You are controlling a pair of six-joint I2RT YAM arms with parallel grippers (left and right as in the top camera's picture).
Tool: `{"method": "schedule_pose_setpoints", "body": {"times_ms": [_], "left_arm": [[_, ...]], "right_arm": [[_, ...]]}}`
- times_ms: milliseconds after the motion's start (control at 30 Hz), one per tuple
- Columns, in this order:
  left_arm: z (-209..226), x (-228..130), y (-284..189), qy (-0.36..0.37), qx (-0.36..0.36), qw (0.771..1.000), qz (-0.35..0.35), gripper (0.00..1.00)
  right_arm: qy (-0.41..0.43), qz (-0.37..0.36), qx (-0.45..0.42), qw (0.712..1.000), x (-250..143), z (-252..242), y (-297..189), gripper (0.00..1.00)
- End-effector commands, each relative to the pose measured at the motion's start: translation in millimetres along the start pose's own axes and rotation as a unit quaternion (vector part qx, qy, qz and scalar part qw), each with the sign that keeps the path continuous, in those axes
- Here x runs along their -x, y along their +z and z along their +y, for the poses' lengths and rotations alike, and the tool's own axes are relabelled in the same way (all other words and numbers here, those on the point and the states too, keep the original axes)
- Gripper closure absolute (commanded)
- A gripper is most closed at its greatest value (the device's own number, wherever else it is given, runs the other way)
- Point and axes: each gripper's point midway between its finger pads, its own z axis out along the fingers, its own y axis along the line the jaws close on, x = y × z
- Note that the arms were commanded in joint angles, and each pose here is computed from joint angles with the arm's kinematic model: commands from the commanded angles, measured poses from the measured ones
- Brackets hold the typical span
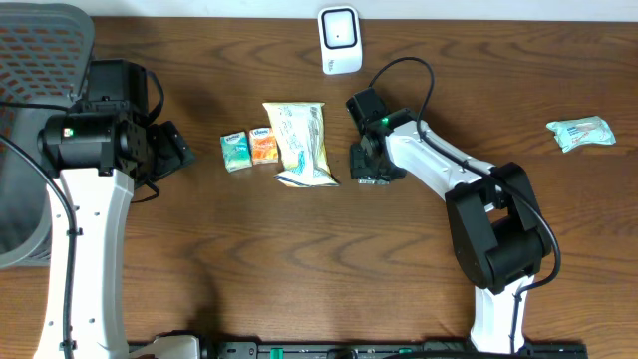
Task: Scan the item barcode
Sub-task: 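Lower the right gripper and grasp the Zam-Buk tin, then raise the Zam-Buk tin up to the scanner window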
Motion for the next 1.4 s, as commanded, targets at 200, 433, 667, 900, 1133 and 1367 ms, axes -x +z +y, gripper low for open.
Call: {"method": "schedule_pose_setpoints", "body": {"times_ms": [200,433,667,900,1133,1367], "left_arm": [[3,1,1,-0.006,0.007,1.000,0.001,0.02],[3,1,1,-0.006,0.007,1.000,0.001,0.02],[3,1,1,-0.006,0.007,1.000,0.001,0.02],[3,1,1,-0.006,0.007,1.000,0.001,0.02],[3,1,1,-0.006,0.007,1.000,0.001,0.02],[3,1,1,-0.006,0.007,1.000,0.001,0.02]], "right_arm": [[0.003,0.045,0.017,0.999,-10,1,12,0.46],[-0.009,0.025,0.032,0.999,12,11,-8,0.44],[-0.030,-0.022,0.052,0.998,46,24,-33,0.46],[-0.030,-0.075,0.074,0.994,82,34,-62,0.50],[-0.033,-0.128,0.095,0.987,114,42,-90,0.53],[-0.034,-0.196,0.140,0.970,152,54,-118,0.55]]}}
